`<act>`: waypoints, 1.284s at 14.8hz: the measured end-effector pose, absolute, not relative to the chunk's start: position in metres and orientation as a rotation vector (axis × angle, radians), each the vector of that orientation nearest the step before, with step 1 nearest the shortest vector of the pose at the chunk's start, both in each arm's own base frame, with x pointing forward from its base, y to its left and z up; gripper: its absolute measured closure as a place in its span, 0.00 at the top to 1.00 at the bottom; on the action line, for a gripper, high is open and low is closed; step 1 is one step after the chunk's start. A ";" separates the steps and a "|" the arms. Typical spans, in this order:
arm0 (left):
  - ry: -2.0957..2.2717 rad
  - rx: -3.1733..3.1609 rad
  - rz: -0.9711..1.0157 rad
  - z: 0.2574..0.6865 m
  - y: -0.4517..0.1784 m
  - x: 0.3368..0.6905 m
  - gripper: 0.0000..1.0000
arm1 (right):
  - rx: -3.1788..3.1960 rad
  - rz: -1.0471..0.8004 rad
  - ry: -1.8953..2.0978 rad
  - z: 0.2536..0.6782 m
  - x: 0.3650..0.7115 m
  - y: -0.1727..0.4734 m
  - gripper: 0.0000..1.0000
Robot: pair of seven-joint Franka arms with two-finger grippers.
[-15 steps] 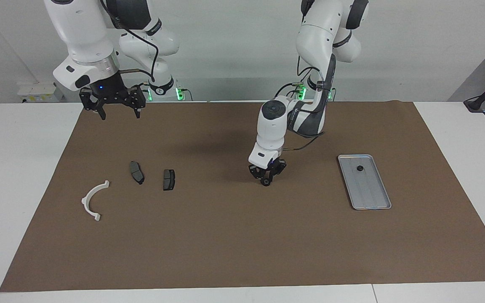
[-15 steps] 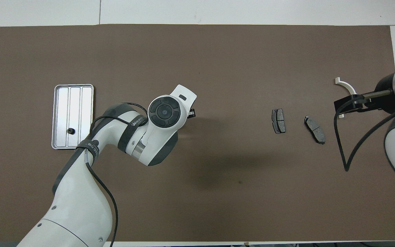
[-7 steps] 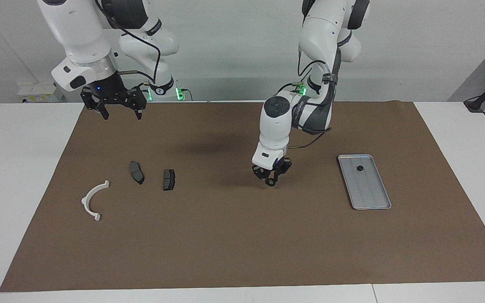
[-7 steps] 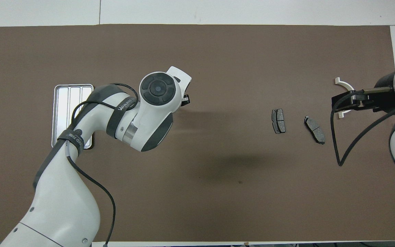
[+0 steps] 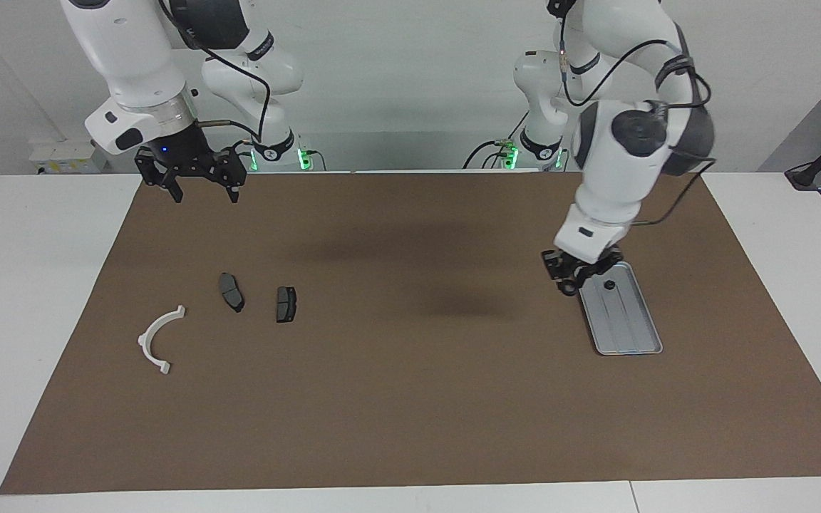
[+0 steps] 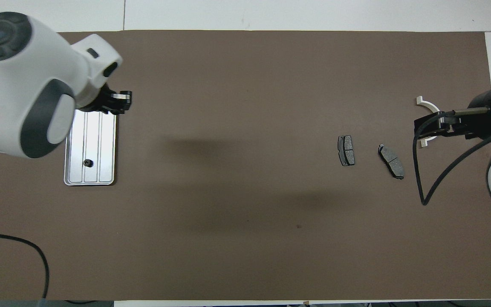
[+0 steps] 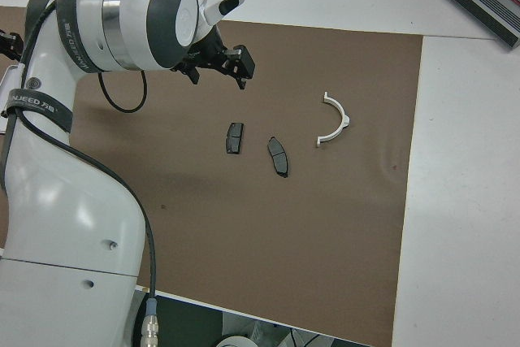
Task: Pick bearing gear from pile to tray
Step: 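Lower the ring into the tray and open the left gripper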
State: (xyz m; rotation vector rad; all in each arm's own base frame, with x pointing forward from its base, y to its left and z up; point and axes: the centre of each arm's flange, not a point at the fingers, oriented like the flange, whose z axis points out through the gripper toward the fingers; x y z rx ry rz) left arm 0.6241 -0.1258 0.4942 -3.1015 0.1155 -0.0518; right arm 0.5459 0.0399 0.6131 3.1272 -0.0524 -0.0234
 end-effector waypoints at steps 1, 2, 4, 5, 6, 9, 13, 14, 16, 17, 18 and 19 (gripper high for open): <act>0.164 -3.103 -0.045 0.493 -0.086 0.630 0.33 | 3.127 -0.023 -0.054 0.613 0.546 0.039 1.00; 0.202 -3.104 -0.040 0.487 -0.051 0.633 0.33 | 3.127 -0.023 -0.056 0.613 0.546 0.039 1.00; 0.249 -3.101 -0.071 0.464 -0.005 0.635 0.33 | 3.127 -0.023 -0.064 0.613 0.546 0.036 1.00; 0.267 -3.097 -0.098 0.447 0.007 0.634 0.33 | 3.127 -0.023 -0.071 0.613 0.546 0.033 1.00; 0.278 -3.093 -0.123 0.430 0.012 0.633 0.33 | 3.127 -0.024 -0.075 0.613 0.546 0.032 1.00; 0.295 -3.089 -0.148 0.390 0.009 0.630 0.33 | 3.127 -0.023 -0.070 0.613 0.546 0.034 1.00; 0.300 -3.081 -0.206 0.352 0.008 0.631 0.33 | 3.127 -0.023 -0.068 0.613 0.546 0.035 1.00; 0.301 -3.082 -0.200 0.345 0.008 0.629 0.33 | 3.127 -0.023 -0.068 0.613 0.546 0.034 1.00; 0.299 -3.086 -0.171 0.334 0.008 0.622 0.33 | 3.127 -0.023 -0.068 0.613 0.546 0.035 1.00; 0.296 -3.088 -0.162 0.328 0.007 0.619 0.33 | 3.127 -0.023 -0.068 0.613 0.546 0.035 1.00; 0.290 -3.091 -0.151 0.323 0.006 0.616 0.33 | 3.127 -0.022 -0.068 0.613 0.546 0.035 1.00; 0.284 -3.094 -0.142 0.320 0.005 0.614 0.33 | 3.127 -0.021 -0.068 0.614 0.546 0.035 1.00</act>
